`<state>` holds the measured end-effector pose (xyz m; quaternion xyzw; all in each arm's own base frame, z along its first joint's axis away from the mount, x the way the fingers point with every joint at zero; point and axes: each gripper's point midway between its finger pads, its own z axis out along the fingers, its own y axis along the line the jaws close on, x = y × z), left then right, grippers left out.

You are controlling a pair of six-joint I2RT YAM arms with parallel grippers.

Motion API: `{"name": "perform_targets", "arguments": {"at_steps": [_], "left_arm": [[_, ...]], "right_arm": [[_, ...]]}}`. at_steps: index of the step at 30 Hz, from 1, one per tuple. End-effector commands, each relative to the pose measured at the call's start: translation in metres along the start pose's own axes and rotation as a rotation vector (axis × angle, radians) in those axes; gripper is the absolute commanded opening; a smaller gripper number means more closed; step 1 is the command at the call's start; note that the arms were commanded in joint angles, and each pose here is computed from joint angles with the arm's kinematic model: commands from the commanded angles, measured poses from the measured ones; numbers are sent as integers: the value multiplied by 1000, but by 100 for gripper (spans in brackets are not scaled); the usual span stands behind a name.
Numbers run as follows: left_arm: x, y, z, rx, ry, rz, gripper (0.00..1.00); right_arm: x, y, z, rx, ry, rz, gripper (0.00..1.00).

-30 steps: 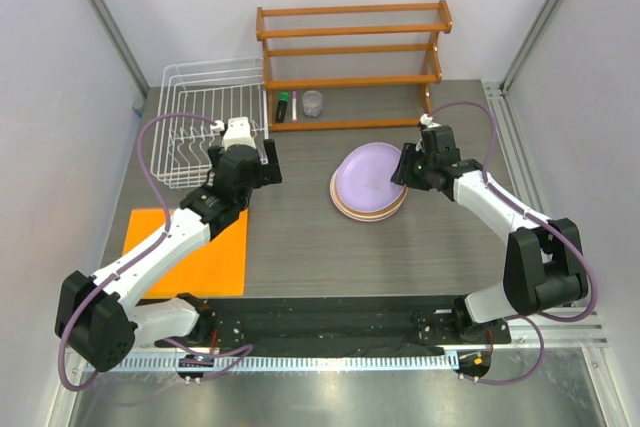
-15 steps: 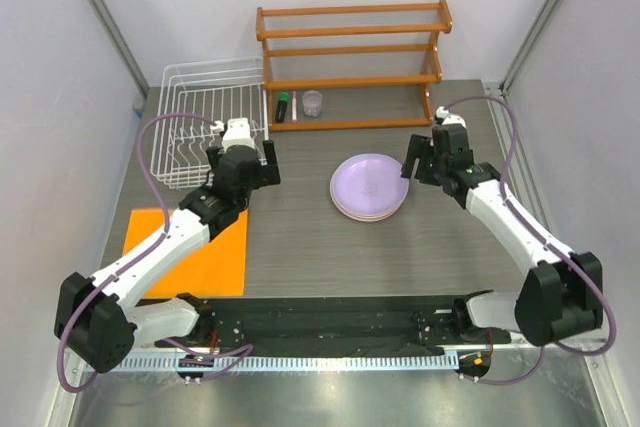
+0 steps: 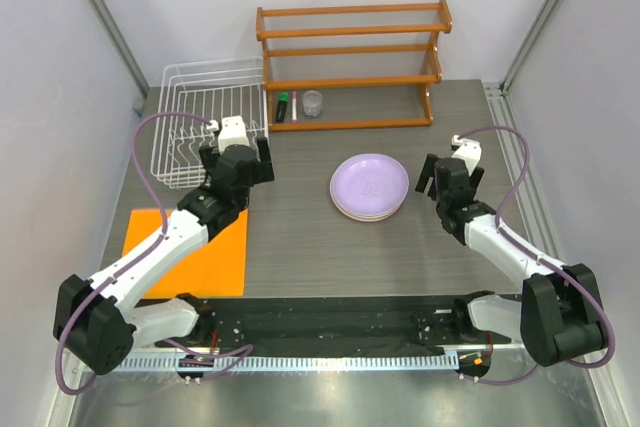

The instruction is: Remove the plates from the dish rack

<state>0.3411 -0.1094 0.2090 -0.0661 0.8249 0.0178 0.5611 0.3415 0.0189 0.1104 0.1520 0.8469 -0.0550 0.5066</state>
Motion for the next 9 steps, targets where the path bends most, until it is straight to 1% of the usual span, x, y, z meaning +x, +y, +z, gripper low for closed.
{"name": "perform_targets", "arguments": {"at_steps": [1, 4, 9], "left_arm": [[-31, 4, -5, -21, -92, -20, 99], [-34, 5, -5, -24, -109, -14, 99], [-30, 7, -2, -39, -106, 19, 100]], "right_arm": [[-36, -5, -2, 25, -206, 48, 88], [-35, -6, -4, 11, -239, 38, 89], [-33, -6, 0, 10, -253, 19, 92]]}}
